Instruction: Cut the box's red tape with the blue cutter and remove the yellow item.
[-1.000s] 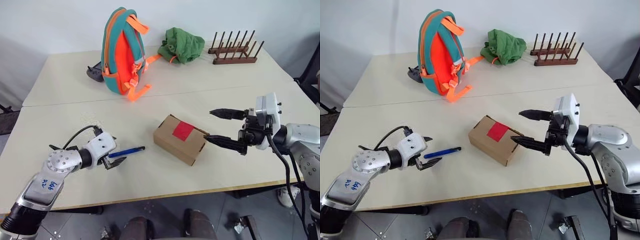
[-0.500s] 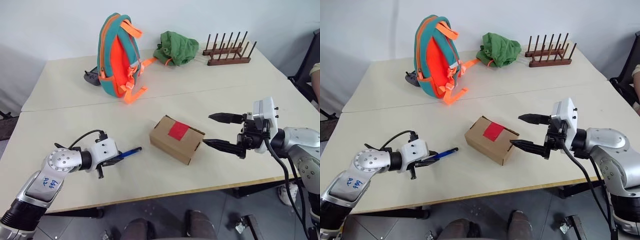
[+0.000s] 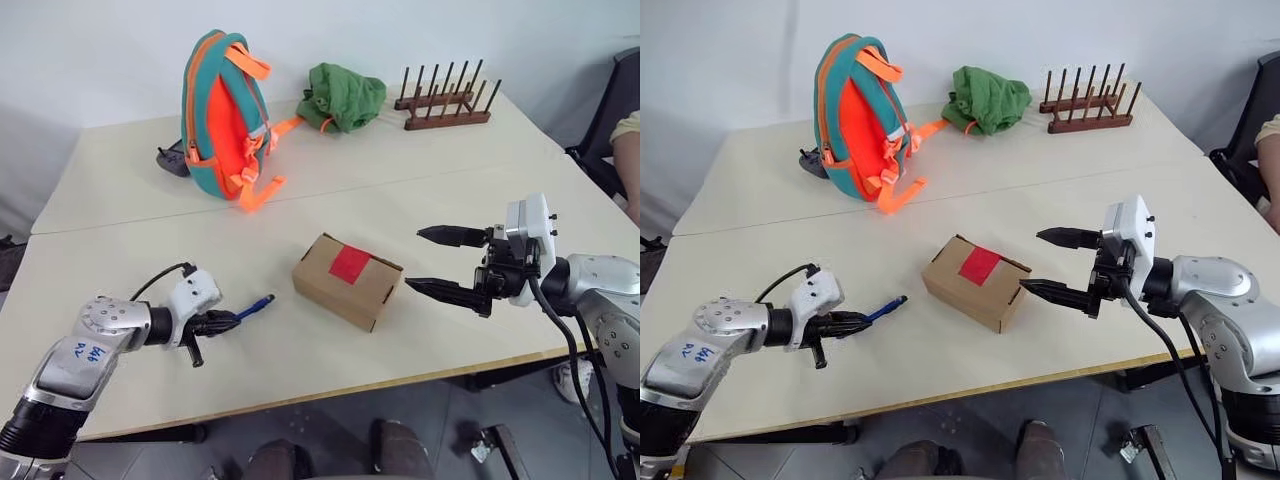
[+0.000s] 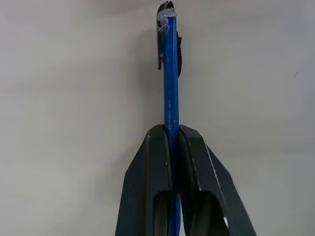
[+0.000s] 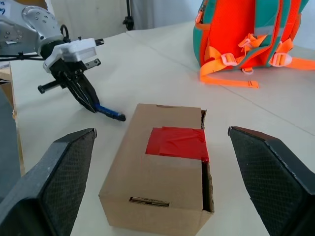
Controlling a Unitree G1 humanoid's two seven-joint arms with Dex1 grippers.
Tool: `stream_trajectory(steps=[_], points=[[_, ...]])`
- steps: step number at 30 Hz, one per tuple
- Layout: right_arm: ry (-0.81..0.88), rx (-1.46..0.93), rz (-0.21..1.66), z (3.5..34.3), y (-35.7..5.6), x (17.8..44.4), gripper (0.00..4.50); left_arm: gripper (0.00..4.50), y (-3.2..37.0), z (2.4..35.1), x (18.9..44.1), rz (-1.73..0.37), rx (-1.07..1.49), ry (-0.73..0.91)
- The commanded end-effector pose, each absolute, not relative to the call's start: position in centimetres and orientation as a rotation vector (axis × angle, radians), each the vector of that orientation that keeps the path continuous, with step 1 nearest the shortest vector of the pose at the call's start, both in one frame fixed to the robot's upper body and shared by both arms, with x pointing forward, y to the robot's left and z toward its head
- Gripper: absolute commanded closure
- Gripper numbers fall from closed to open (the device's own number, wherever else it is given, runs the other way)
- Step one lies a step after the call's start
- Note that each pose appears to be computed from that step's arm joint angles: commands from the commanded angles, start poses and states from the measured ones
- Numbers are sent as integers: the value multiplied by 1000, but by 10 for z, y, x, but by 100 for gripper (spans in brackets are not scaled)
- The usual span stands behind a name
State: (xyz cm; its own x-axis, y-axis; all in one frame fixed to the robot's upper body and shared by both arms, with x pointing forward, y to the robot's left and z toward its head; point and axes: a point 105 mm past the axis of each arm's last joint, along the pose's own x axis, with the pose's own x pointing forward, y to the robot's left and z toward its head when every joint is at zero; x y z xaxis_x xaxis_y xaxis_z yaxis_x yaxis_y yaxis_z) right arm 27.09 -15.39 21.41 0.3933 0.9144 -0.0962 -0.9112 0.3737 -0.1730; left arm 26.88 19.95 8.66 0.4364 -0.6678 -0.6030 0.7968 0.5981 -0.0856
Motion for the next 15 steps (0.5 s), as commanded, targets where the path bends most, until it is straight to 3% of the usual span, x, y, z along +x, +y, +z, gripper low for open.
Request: stream_trajectory(steps=[1,10,14,15], points=[[-68,-245,1169,226,-154,268,0,447,186,65,247,-967,13,792],[-65,-244,1168,226,-154,268,0,447,181,66,233,-942,-253,923],[-60,-242,1168,226,-154,268,0,447,193,49,231,-844,-238,996],[-59,-242,1169,226,-154,268,0,418,196,43,229,-824,-225,1020]])
